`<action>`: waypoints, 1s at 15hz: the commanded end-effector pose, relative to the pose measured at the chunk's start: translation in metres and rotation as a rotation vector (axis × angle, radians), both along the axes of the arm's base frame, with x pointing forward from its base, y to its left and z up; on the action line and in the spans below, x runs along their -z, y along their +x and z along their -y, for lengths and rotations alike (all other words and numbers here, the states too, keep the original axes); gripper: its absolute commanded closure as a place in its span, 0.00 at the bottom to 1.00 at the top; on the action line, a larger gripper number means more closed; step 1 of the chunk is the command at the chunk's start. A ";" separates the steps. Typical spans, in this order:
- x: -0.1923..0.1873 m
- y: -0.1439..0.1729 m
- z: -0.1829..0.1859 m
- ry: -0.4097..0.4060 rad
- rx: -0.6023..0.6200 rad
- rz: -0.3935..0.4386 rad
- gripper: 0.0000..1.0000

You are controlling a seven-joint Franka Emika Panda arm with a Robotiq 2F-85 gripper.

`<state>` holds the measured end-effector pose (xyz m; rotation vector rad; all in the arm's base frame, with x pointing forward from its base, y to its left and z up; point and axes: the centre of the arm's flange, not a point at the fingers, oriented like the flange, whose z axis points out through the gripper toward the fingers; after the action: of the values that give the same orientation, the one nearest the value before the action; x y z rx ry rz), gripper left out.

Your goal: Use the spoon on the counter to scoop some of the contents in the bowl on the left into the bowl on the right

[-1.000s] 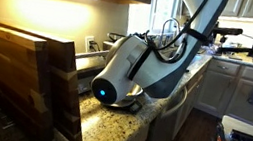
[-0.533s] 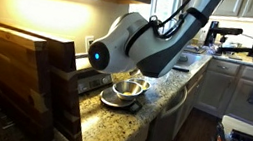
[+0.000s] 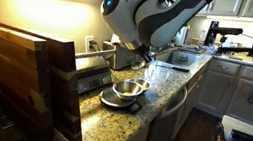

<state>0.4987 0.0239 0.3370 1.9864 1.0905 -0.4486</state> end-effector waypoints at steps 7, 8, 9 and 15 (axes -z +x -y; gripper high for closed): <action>-0.031 0.027 0.118 0.439 0.331 0.179 0.96; -0.030 0.031 0.128 0.480 0.368 0.214 0.96; -0.030 0.034 0.137 0.510 0.403 0.250 0.96; -0.007 0.056 0.181 0.595 0.604 0.457 0.96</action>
<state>0.5421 -0.1411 0.3557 2.7369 0.4870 -0.0180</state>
